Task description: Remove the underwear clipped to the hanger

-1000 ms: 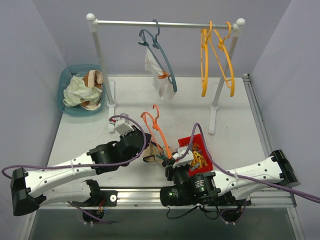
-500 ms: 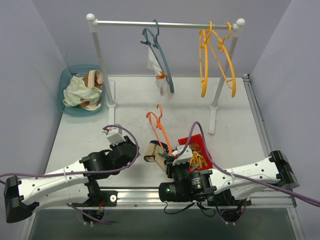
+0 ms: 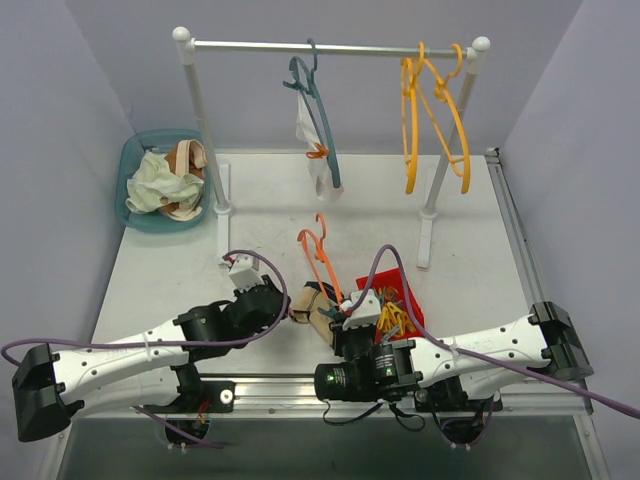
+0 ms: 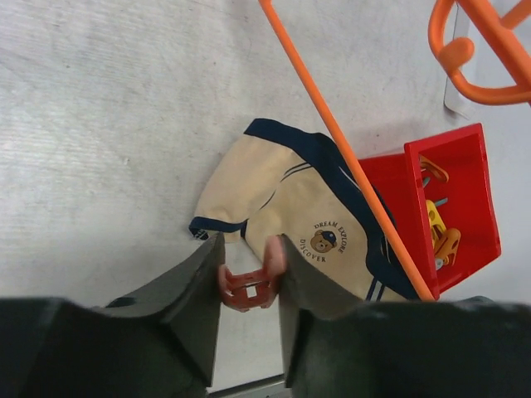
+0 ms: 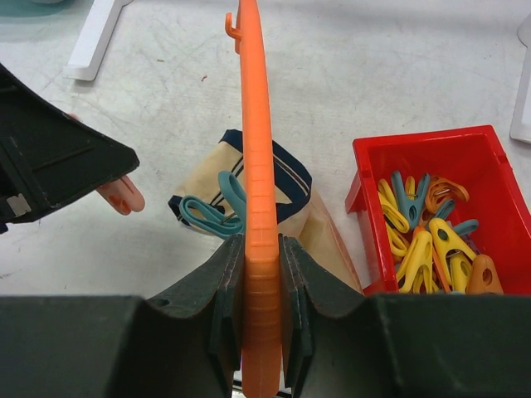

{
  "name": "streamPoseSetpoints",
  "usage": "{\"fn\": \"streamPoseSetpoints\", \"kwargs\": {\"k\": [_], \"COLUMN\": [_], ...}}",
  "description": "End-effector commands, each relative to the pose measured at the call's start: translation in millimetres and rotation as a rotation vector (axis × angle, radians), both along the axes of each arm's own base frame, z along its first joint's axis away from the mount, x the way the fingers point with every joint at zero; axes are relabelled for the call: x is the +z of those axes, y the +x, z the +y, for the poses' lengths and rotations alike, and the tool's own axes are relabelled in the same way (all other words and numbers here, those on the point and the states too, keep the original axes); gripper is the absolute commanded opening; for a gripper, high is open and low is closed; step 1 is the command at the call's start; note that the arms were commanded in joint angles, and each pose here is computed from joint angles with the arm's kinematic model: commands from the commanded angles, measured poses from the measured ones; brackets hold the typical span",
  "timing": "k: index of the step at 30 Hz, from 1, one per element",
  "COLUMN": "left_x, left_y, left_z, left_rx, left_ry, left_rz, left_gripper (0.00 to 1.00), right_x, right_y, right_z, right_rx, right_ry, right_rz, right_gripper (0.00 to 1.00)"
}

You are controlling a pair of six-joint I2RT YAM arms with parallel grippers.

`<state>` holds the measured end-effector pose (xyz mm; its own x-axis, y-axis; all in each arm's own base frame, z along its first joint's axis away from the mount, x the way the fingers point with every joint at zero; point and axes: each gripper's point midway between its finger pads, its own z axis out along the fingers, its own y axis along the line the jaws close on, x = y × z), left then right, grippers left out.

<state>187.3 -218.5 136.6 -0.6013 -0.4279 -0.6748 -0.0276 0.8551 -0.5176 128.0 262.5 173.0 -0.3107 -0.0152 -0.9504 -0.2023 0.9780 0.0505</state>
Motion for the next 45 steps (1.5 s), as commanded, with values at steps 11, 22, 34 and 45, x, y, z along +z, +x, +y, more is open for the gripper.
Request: {"fn": "streamPoseSetpoints", "kwargs": {"k": [11, 22, 34, 45], "left_x": [45.5, 54.6, 35.4, 26.9], "left_y": [15.9, -7.6, -14.5, -13.0], "left_z": [-31.0, -61.1, -100.9, -99.8], "left_rx": [-0.014, -0.102, -0.163, -0.141], "left_ry": [-0.052, -0.221, -0.243, -0.26], "left_rz": [-0.047, 0.068, 0.122, 0.118], "left_gripper": [0.91, 0.95, 0.89, 0.4], "right_x": [1.4, -5.6, -1.6, -0.1], "right_y": [7.5, 11.6, 14.6, 15.2], "right_z": [-3.1, -3.2, 1.6, -1.1], "right_rx": [-0.041, -0.063, -0.074, -0.081], "right_ry": [0.001, -0.009, -0.013, 0.007], "right_rz": [-0.032, -0.034, -0.049, -0.052], "right_gripper": [0.0, 0.0, 0.0, 0.0]}}
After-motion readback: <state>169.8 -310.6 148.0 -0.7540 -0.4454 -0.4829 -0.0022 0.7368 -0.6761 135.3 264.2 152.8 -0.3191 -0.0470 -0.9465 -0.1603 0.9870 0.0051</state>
